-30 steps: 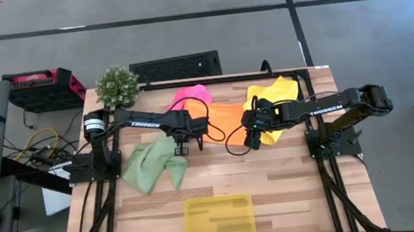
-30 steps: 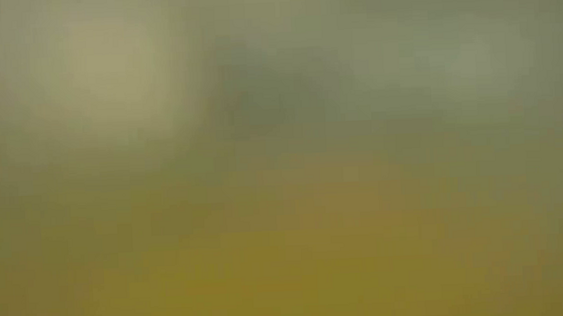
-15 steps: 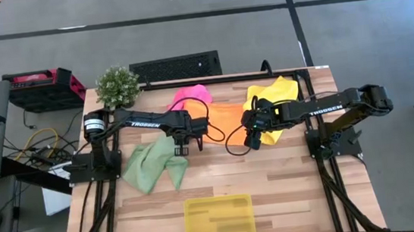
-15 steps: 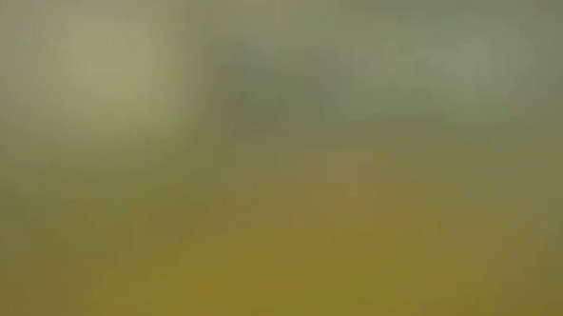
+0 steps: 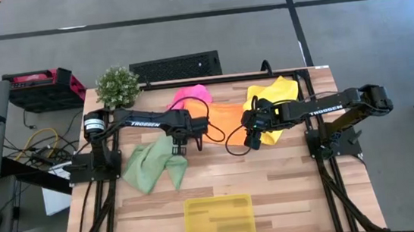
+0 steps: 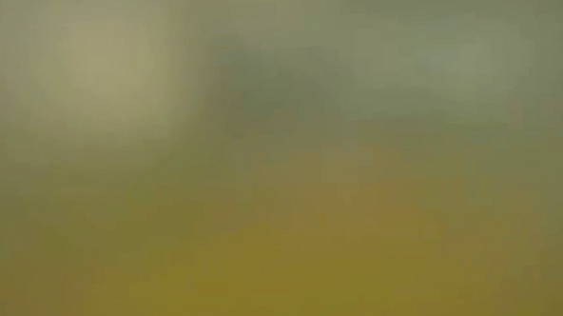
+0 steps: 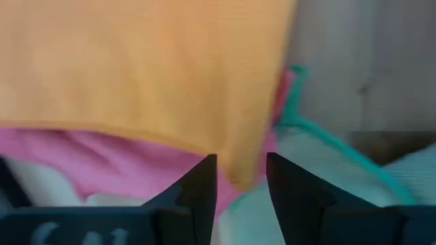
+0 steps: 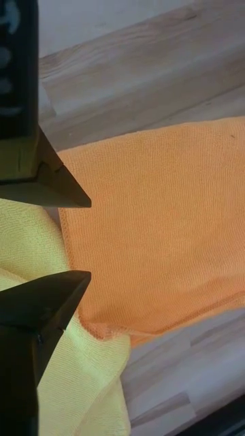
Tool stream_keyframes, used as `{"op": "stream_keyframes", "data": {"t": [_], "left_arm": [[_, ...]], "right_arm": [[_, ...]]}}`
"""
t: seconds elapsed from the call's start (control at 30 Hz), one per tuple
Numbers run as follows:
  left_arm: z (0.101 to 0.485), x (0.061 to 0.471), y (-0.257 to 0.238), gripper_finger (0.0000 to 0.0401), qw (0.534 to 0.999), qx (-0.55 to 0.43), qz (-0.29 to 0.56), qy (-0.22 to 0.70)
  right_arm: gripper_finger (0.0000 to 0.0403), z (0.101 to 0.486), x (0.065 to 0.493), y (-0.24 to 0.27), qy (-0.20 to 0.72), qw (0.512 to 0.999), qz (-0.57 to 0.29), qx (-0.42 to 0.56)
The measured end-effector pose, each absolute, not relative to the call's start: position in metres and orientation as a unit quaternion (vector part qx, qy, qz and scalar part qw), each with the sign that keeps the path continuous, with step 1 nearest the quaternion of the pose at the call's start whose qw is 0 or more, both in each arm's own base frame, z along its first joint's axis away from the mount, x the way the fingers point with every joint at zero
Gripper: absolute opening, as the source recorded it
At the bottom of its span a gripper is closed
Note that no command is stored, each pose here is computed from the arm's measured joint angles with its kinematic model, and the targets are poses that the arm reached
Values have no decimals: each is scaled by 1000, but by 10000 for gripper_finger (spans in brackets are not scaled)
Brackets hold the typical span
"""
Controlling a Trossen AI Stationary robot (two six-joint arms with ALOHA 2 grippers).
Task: Fold microfiber towels
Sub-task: Fold the orange microfiber cloth
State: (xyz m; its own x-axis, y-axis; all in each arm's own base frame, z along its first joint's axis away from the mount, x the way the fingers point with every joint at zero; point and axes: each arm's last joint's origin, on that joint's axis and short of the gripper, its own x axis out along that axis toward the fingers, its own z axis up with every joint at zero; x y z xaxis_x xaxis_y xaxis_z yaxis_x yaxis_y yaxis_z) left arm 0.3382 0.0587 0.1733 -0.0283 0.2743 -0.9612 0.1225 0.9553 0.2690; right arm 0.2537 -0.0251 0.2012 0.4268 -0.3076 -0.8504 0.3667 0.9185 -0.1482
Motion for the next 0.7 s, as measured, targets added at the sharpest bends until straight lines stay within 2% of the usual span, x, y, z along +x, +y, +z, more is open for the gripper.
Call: {"op": "stream_keyframes", "data": {"t": [0.2, 0.43, 0.6, 0.7], "left_arm": [[173, 338, 59, 96, 680, 146, 54, 716], [173, 338, 61, 9, 672, 164, 80, 717], [177, 341, 62, 4, 673, 174, 93, 713], [191, 350, 64, 3, 691, 179, 100, 693]], "right_arm": [[184, 201, 254, -25, 497, 844, -200, 30], [184, 201, 254, -25, 497, 844, -200, 29], [184, 203, 251, -25, 500, 842, -201, 27], [184, 207, 247, -25, 501, 841, -204, 24]]}}
